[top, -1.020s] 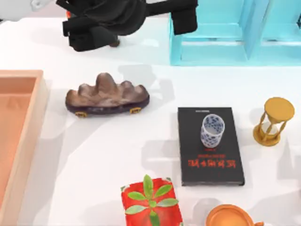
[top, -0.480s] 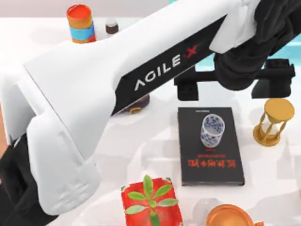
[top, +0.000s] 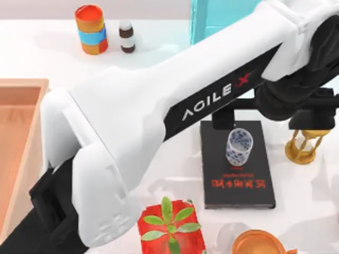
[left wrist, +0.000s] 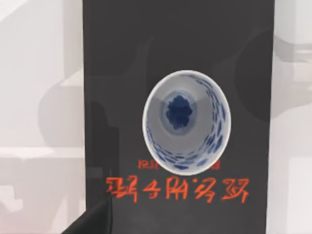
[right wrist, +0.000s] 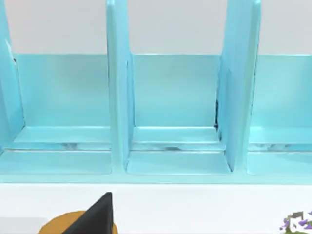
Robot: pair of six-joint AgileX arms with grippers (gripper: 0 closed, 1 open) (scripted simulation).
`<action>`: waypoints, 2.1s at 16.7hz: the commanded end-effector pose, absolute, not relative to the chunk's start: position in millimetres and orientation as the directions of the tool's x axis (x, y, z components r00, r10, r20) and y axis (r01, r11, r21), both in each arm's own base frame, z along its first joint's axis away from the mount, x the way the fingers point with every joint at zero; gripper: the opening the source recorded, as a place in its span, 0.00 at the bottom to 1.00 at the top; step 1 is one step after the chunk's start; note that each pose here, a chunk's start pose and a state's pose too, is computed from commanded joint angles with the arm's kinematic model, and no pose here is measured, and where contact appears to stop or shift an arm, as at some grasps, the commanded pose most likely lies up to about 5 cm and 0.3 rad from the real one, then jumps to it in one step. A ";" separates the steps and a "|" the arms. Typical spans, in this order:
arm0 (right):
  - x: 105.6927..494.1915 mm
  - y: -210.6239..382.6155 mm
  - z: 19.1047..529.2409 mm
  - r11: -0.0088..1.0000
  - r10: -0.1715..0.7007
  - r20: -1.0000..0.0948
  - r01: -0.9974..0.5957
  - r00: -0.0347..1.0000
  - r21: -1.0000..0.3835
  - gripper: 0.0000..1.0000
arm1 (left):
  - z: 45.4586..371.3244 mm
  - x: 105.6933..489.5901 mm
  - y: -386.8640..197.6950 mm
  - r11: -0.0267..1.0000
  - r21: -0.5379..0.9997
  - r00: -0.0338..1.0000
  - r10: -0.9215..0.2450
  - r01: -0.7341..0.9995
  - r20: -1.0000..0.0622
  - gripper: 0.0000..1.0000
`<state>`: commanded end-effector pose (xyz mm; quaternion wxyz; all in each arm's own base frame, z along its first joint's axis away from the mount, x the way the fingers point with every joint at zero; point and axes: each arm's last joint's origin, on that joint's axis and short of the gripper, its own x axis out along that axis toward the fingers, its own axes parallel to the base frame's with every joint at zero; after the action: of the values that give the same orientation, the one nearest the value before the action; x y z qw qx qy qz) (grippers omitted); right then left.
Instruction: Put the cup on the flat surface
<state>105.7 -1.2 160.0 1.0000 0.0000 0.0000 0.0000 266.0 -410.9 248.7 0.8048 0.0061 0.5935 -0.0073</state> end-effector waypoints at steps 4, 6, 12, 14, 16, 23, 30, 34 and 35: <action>105.7 -1.2 160.0 1.000 0.000 0.000 0.000 1.000 0.000 1.00 | 254.6 265.6 -404.5 1.000 0.007 0.290 0.002 0.018 -0.957 1.00; 105.7 -1.2 160.0 1.000 0.000 0.000 0.000 1.000 0.000 1.00 | 259.8 265.1 -399.4 1.000 -0.004 0.296 -0.009 0.019 -0.955 1.00; 105.7 -1.2 160.0 1.000 0.000 0.000 0.000 1.000 0.000 1.00 | 198.3 287.1 -405.1 1.000 -0.009 0.303 -0.014 0.018 -0.953 1.00; 105.7 -1.2 160.0 1.000 0.000 0.000 0.000 1.000 0.000 1.00 | 168.3 293.9 -408.0 1.000 0.001 0.297 -0.004 0.017 -0.955 1.00; 105.7 -1.2 160.0 1.000 0.000 0.000 0.000 1.000 0.000 1.00 | 153.8 295.5 -411.0 1.000 0.002 0.295 -0.003 0.019 -0.956 1.00; 105.7 -1.2 160.0 1.000 0.000 0.000 0.000 1.000 0.000 1.00 | 153.2 295.6 -411.3 1.000 0.001 0.295 -0.004 0.019 -0.955 0.77; 105.7 -1.2 160.0 1.000 0.000 0.000 0.000 1.000 0.000 1.00 | 153.2 295.6 -411.3 1.000 0.001 0.295 -0.004 0.019 -0.955 0.25; 105.7 -1.2 160.0 1.000 0.000 0.000 0.000 1.000 0.000 1.00 | 153.2 295.6 -411.3 1.000 0.001 0.295 -0.004 0.019 -0.955 0.00; 105.7 -1.2 160.0 1.000 0.000 0.000 0.000 1.000 0.000 1.00 | 153.2 295.6 -411.3 1.000 0.001 0.295 -0.004 0.019 -0.955 0.00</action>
<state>105.7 -1.2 160.0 1.0000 0.0000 0.0000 0.0000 295.6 -411.3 153.2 0.8048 0.0061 0.5935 -0.0073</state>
